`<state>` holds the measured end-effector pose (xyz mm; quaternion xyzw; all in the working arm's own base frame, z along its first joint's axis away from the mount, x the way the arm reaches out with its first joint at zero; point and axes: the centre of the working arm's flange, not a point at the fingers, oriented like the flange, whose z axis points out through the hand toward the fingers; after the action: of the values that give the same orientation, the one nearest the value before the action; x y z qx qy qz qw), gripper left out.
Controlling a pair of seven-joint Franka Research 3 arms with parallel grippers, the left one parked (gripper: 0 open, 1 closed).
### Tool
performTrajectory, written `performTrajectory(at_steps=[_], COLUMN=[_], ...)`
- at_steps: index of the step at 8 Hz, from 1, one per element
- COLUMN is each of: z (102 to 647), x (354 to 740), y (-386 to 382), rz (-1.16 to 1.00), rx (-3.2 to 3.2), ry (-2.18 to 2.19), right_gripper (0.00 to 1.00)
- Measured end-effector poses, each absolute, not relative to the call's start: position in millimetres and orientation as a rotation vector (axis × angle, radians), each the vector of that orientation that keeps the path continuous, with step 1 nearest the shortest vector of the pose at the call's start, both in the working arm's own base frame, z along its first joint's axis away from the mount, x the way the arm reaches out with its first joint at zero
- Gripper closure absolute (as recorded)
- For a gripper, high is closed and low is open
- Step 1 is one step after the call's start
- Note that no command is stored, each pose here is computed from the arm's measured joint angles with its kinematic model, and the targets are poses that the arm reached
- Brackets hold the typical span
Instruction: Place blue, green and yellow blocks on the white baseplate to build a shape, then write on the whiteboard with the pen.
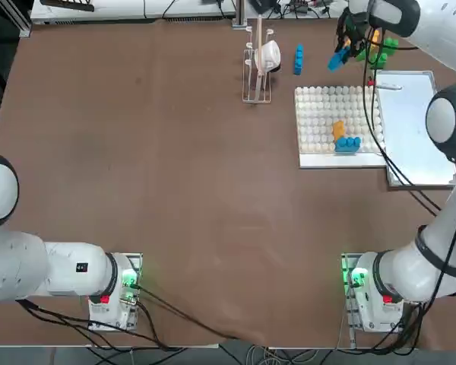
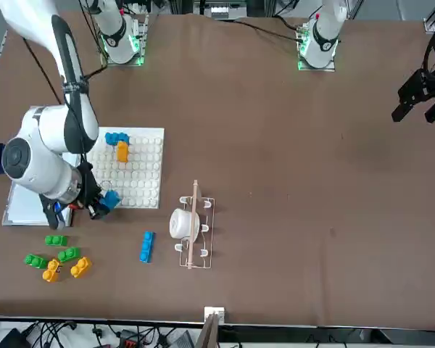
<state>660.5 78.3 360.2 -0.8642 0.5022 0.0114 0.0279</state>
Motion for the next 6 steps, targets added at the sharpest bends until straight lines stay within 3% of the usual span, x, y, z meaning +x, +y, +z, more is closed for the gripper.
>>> performTrajectory(at_steps=[6], z=[310], x=[594], y=[58], rz=[0.066], rx=[-2.356], ry=[2.073], right_gripper=[0.62])
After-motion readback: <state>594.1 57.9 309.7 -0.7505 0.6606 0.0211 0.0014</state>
